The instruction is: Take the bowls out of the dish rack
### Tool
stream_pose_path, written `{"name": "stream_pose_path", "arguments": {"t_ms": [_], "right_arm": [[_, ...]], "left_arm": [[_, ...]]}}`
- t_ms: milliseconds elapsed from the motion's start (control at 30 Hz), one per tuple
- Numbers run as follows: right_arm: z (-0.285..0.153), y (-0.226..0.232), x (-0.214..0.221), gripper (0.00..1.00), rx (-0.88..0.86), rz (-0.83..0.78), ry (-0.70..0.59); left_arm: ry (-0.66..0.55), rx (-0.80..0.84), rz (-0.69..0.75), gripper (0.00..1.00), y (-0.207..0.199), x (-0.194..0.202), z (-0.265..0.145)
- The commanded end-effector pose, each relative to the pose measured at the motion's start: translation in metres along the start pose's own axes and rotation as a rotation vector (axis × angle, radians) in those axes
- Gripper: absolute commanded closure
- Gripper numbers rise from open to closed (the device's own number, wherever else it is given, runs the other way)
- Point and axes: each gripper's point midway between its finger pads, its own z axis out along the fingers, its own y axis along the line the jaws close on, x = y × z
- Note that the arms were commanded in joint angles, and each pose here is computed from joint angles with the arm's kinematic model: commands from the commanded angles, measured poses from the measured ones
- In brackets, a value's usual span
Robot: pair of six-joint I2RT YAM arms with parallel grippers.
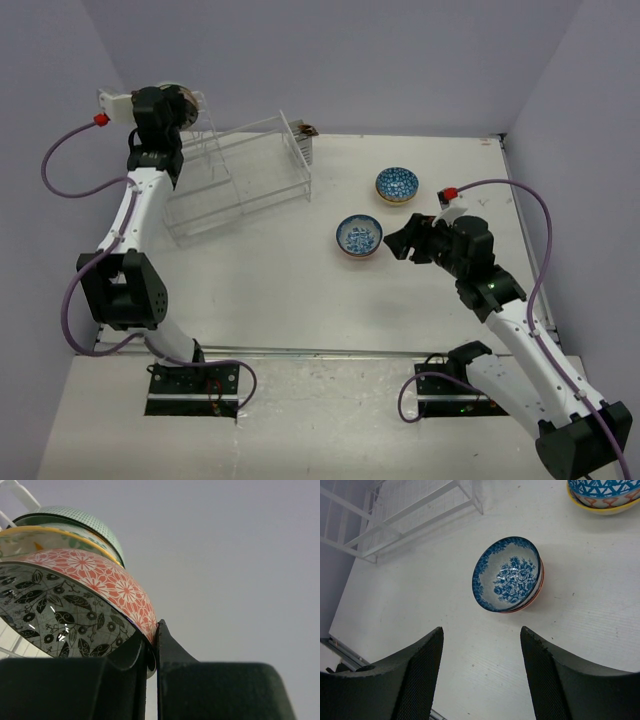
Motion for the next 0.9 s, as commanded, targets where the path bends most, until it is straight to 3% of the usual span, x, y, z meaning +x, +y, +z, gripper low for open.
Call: {"name": "stream_pose_path", "arguments": {"t_ms": [0, 400, 533, 633, 767, 867], "right_arm": [[0.000, 0.006, -0.008, 0.36, -0.036, -0.027, -0.031], [0.001, 0.006, -0.007, 0.36, -0.036, -0.028, -0.028], [0.001, 0.006, -0.007, 0.36, -0.042, -0.028, -0.025], [0.000, 0.007, -0.007, 0.36, -0.042, -0.027, -0.026], [-0.003, 0.009, -0.008, 0.36, -0.055, -0.025, -0.035], [-0.008, 0.013, -0.014, 0.36, -0.066, -0.025, -0.058]], "left_arm": [[-0.035, 0.223, -0.067, 1.00, -0.073, -0.028, -0.033], [0.060, 0.310, -0.104, 1.00, -0.081, -0.017, -0.070], [0.145, 0.396, -0.082, 1.00, -0.099, -0.002, -0.103], [0.213, 0.495, -0.022, 1.00, -0.122, 0.012, -0.137], [0.371, 0.667, 0.241, 1.00, -0.155, 0.063, -0.201], [0.512, 0.762, 0.397, 1.00, -0.152, 0.107, -0.250]]}}
